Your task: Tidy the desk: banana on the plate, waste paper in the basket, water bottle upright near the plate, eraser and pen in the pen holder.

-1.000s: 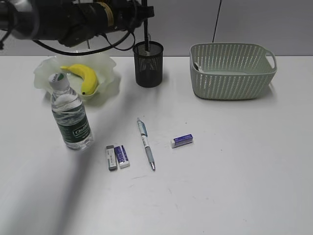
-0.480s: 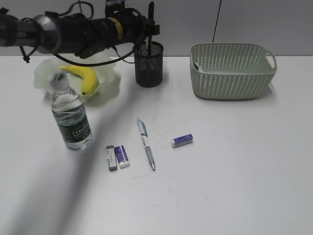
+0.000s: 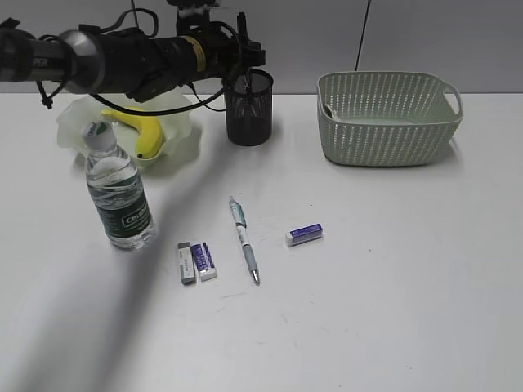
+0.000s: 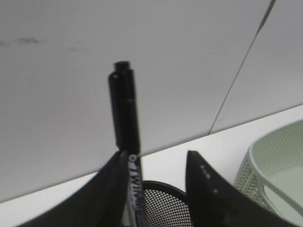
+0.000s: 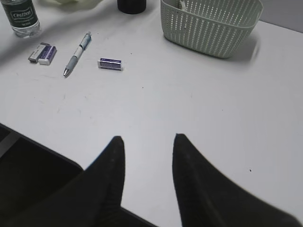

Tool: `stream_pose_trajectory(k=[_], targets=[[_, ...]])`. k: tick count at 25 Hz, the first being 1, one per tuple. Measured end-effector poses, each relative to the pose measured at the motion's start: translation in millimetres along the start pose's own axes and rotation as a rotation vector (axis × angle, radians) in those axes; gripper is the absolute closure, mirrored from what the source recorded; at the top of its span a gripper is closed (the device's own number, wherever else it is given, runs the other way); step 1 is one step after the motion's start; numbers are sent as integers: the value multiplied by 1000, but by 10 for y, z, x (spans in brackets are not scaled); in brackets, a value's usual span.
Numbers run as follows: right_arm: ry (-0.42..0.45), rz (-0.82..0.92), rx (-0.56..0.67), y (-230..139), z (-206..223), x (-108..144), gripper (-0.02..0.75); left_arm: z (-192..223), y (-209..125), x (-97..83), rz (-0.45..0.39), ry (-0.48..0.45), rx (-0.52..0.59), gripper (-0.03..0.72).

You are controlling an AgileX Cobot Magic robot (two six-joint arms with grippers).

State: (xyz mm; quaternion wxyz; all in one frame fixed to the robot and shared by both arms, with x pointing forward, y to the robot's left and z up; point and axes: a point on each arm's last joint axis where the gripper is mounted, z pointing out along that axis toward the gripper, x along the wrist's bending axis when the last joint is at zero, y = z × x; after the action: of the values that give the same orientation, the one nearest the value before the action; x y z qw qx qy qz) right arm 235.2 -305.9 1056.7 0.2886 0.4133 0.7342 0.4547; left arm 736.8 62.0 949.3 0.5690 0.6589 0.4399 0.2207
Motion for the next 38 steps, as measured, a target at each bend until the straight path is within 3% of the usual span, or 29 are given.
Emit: stream_pose_trajectory(k=[3,10,14,19,23,28,31,34,38], targets=[[0,0,0,0,0,0,451,-22,58,-14,2,-2,-11,313],[0,0,0,0,0,0,451,-277,610,-154,24,2,-104,292],[0,0,0,0,0,0,451,-517,956,-339,36,84,-96,300],[0,0,0,0,0,0,451,-1101,1505,-667,16,254,-63,337],[0,0,0,0,0,0,451,-1622,1780,-883,22,373,11,386],[0,0,0,0,0,0,451,-2167,1910,-1135,-7,335,178,432],[0,0,0,0,0,0,451,-2418,1846,-1159,-30,351,356,438],[0,0,0,0,0,0,451,-2643,1799,-1150,4,378,505,438],[0,0,0,0,0,0,451,-2958,1858,-1199,28,324,517,440]])
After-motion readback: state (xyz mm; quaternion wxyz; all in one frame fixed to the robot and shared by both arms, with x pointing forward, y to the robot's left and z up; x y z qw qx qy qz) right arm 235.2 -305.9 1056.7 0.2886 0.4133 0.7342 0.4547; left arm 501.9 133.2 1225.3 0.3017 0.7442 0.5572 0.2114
